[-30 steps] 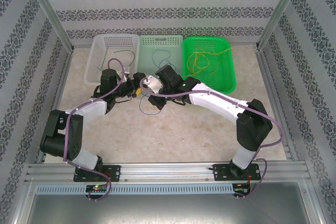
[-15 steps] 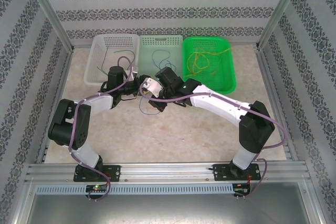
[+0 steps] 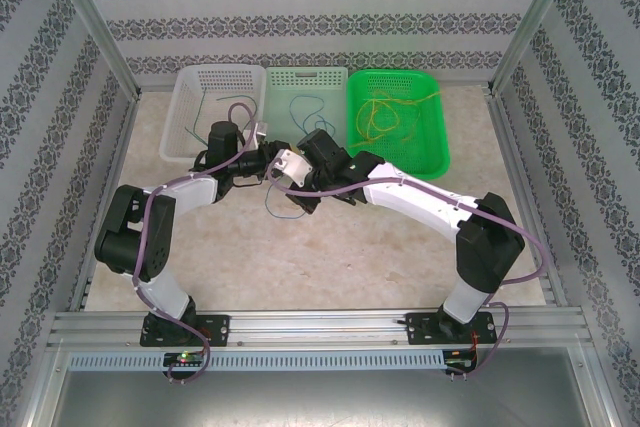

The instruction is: Untangle the cables

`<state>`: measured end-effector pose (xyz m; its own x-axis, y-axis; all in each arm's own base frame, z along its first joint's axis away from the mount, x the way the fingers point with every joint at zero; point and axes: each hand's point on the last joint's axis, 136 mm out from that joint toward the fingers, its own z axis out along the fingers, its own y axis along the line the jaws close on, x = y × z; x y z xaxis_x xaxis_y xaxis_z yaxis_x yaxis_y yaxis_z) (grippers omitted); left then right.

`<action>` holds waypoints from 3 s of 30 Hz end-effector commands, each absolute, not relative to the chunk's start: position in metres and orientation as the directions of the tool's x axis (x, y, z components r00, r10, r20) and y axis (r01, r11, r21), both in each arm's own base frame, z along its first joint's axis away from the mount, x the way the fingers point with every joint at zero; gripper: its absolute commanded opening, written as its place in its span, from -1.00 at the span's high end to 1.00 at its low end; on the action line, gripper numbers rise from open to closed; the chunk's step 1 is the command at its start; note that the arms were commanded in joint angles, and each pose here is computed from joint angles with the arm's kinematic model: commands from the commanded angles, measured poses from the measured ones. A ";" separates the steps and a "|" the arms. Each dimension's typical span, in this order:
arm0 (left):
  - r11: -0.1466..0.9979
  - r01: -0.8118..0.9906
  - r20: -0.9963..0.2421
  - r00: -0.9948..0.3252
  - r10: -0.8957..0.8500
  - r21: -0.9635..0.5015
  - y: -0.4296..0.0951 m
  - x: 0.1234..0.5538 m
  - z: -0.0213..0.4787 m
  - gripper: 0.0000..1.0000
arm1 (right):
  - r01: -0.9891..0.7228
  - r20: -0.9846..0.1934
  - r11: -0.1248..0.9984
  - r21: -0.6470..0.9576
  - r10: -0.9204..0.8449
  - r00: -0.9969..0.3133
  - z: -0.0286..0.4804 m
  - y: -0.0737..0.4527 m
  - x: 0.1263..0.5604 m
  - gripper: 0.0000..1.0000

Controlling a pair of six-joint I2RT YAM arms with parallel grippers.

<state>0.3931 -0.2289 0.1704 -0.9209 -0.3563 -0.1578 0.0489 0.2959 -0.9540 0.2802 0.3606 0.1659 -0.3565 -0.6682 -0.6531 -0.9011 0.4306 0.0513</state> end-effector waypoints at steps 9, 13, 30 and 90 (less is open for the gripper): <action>0.302 0.108 -0.168 -0.969 -0.180 -0.947 -0.245 0.373 0.174 0.03 | -0.934 -0.620 0.326 -0.144 -0.765 -0.172 0.173 0.328 0.268 0.95; 0.289 0.101 -0.149 -0.977 -0.150 -0.952 -0.248 0.368 0.172 0.02 | -0.938 -0.622 0.296 -0.179 -0.773 -0.126 0.177 0.327 0.268 0.95; 0.269 0.128 -0.157 -0.983 -0.091 -0.955 -0.260 0.358 0.178 0.45 | -0.950 -0.588 0.242 -0.195 -0.804 -0.084 0.168 0.332 0.266 0.94; 0.614 -0.002 -0.600 -0.211 -0.772 -0.790 -0.093 0.374 0.249 0.83 | -0.636 -0.454 0.431 0.640 -0.455 -0.766 0.136 0.437 0.211 0.97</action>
